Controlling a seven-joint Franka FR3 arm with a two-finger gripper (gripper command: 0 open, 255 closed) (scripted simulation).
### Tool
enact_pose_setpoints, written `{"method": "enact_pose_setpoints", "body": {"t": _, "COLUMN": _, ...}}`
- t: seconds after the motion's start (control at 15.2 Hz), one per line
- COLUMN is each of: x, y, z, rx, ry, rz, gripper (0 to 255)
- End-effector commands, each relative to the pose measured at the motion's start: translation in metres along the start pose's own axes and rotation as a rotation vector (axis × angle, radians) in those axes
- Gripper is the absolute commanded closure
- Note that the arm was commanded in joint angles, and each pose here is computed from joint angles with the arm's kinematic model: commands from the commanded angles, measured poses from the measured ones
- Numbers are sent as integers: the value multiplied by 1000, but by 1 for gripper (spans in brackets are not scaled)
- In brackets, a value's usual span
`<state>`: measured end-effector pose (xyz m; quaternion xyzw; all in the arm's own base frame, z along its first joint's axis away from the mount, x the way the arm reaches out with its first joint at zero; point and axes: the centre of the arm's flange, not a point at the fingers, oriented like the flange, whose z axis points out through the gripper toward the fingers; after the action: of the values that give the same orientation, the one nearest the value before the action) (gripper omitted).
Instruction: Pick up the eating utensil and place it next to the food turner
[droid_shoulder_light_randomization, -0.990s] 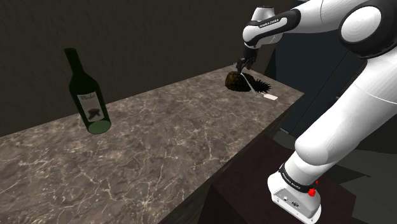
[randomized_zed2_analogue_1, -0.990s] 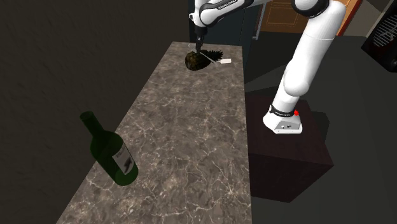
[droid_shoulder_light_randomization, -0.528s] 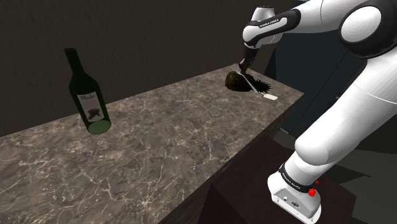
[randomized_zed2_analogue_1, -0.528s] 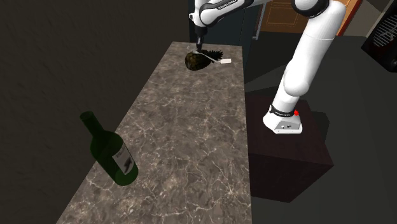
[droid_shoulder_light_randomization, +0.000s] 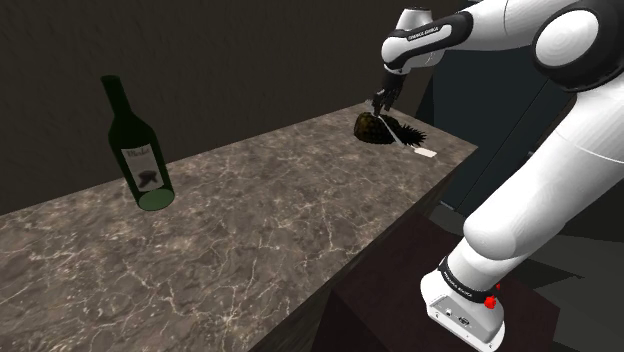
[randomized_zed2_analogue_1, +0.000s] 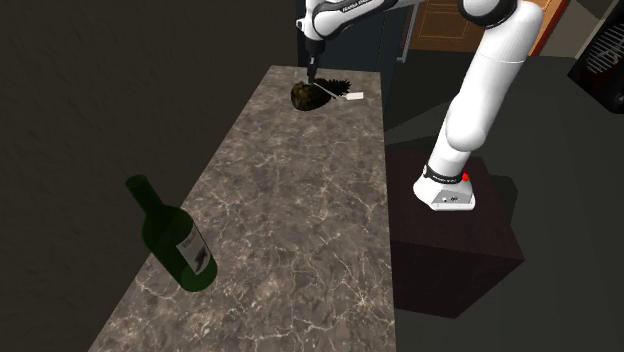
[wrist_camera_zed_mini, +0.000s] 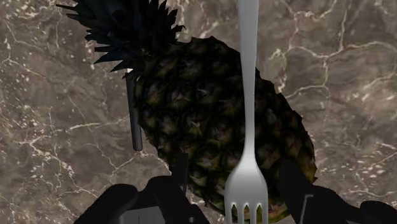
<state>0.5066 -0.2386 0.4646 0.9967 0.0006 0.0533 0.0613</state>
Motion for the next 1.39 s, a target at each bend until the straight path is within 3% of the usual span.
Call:
{"method": "enact_pose_setpoints", "body": {"t": 0.0, "x": 7, "y": 6, "z": -16, "rx": 48, "ry": 28, "rz": -25, "gripper": 0}}
{"method": "enact_pose_setpoints", "body": {"t": 0.07, "x": 12, "y": 9, "z": -26, "rx": 79, "ry": 45, "rz": -41, "gripper": 0}}
{"method": "enact_pose_setpoints", "body": {"t": 0.59, "x": 14, "y": 6, "z": 13, "rx": 80, "ry": 46, "rz": -41, "gripper": 0}}
{"method": "enact_pose_setpoints", "body": {"t": 1.12, "x": 14, "y": 6, "z": 13, "rx": 80, "ry": 46, "rz": -41, "gripper": 0}}
{"method": "enact_pose_setpoints", "body": {"t": 1.19, "x": 14, "y": 6, "z": 13, "rx": 80, "ry": 46, "rz": -41, "gripper": 255}}
{"method": "enact_pose_setpoints", "body": {"t": 1.32, "x": 14, "y": 6, "z": 13, "rx": 80, "ry": 46, "rz": -41, "gripper": 255}}
